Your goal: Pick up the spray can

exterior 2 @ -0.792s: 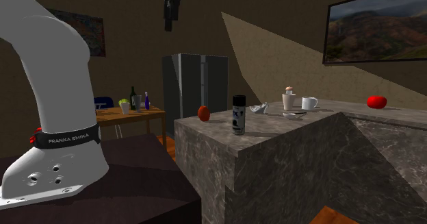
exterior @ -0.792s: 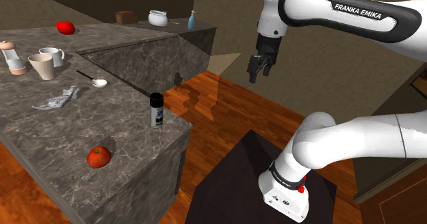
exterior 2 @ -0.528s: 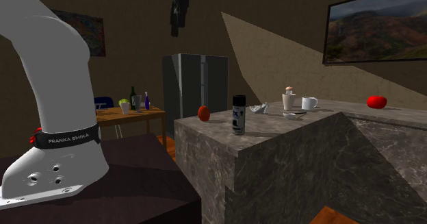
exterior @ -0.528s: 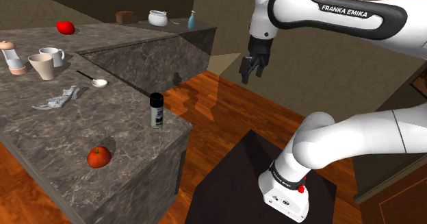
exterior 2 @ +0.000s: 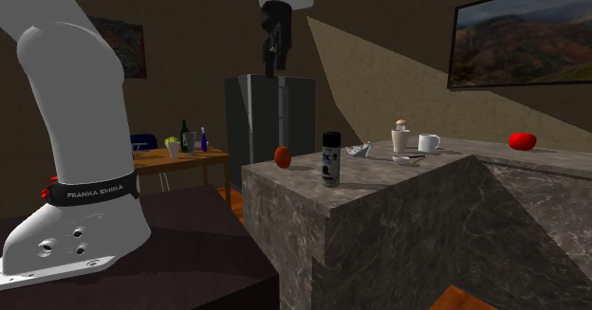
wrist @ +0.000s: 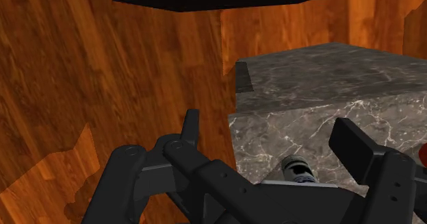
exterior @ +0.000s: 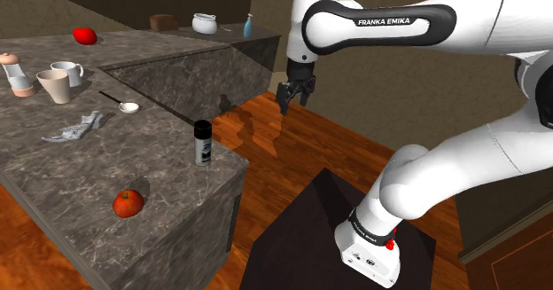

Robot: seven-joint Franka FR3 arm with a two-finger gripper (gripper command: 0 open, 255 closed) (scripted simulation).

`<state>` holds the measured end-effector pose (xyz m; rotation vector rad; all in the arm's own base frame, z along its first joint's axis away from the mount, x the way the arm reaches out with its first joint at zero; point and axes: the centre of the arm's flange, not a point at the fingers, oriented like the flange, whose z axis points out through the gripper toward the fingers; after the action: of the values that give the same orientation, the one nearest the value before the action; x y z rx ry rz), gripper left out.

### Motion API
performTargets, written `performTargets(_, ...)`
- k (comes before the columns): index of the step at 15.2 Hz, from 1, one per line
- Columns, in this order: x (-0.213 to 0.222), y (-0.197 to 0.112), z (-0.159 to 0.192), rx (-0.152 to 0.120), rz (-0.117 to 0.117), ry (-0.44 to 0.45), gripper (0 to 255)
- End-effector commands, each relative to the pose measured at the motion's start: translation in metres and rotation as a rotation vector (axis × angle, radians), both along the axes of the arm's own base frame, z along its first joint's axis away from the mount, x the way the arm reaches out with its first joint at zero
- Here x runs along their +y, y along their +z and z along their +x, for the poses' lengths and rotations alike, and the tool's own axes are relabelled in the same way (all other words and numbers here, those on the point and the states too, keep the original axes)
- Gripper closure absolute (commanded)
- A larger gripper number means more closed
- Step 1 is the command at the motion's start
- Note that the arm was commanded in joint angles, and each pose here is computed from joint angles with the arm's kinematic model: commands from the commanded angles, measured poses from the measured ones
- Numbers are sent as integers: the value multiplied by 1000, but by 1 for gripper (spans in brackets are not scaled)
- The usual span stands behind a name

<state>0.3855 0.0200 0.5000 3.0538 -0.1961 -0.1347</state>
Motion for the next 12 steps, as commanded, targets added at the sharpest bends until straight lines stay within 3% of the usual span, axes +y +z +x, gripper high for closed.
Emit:
performTargets(1, 9, -10, 21, -6, 3, 0, 0)
performTargets(12, 53, -78, 136, -33, 19, -2, 0)
